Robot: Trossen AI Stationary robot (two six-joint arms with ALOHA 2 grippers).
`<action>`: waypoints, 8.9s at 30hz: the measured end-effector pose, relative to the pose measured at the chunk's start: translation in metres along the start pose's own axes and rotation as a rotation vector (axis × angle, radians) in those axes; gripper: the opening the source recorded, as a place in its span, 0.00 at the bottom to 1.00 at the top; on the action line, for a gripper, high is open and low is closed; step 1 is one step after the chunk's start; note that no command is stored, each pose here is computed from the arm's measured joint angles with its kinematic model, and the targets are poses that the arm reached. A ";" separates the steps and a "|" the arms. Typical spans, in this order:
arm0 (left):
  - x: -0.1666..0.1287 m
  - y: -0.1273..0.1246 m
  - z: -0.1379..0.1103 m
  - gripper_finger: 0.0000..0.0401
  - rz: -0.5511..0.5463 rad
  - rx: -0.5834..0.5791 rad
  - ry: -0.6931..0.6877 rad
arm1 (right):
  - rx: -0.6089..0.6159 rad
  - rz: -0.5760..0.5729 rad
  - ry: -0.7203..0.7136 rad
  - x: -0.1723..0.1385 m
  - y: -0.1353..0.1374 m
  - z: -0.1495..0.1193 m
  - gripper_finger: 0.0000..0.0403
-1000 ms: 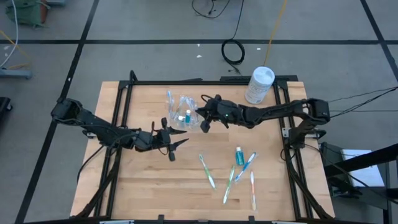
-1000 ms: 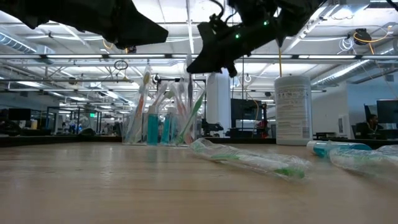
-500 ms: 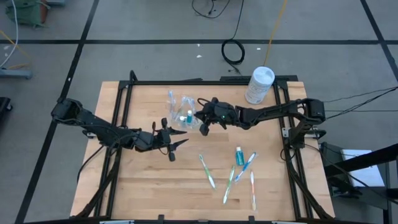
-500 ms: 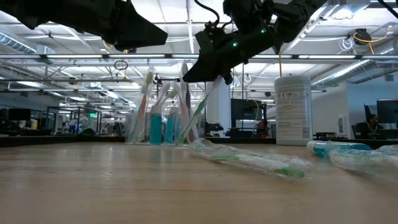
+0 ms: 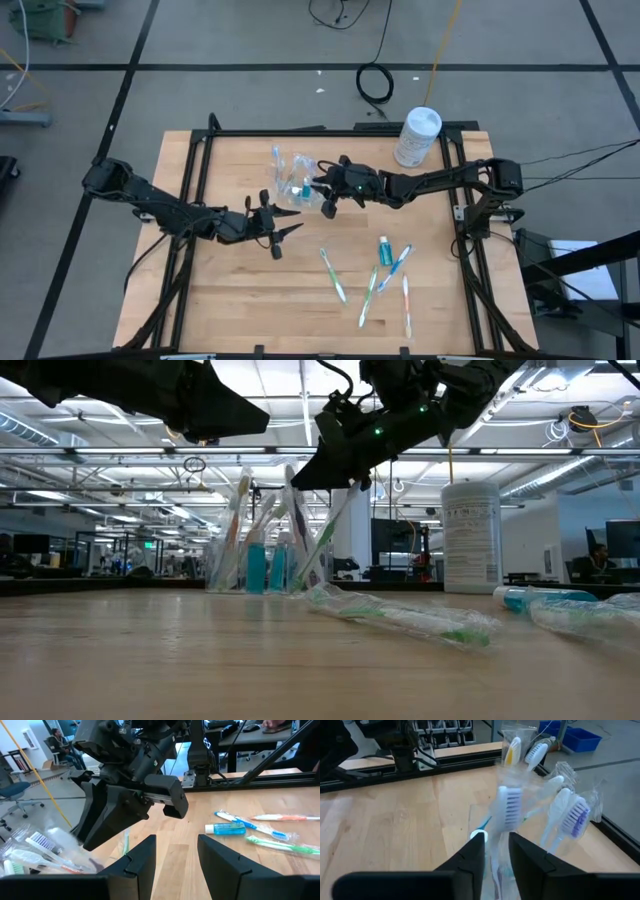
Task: Pick & Place toothbrushing station
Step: Put the purple toothbrush into the transparent organizer, then put the blue toothbrush into the transparent organizer
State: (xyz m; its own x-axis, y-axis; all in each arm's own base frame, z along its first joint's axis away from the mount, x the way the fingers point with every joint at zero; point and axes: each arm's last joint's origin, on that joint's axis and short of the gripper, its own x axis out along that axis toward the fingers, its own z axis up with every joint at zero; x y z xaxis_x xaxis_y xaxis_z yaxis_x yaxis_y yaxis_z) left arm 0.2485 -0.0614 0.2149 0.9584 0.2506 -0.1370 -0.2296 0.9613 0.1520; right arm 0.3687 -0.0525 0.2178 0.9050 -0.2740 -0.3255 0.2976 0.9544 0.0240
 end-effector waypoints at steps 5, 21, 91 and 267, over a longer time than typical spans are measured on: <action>0.000 0.000 0.000 0.37 0.000 0.000 0.000 | -0.115 -0.005 -0.083 -0.016 -0.001 0.021 0.28; 0.000 0.000 0.000 0.37 0.000 -0.002 -0.002 | -0.108 -0.112 -0.269 -0.012 -0.022 0.036 0.23; 0.000 0.000 -0.001 0.37 0.001 0.030 0.006 | 0.379 -0.127 0.659 -0.154 0.040 -0.127 0.29; 0.060 0.013 0.044 0.37 -0.200 -0.041 -0.299 | 0.056 0.395 -0.554 -0.097 0.057 -0.022 0.04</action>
State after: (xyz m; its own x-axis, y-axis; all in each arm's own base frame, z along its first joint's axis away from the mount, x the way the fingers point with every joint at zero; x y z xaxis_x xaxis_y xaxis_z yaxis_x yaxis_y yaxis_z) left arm 0.3108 -0.0392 0.2518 0.9909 0.0186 0.1332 -0.0336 0.9933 0.1108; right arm 0.2912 0.0309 0.2300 0.9666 0.0594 0.2493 -0.0855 0.9918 0.0950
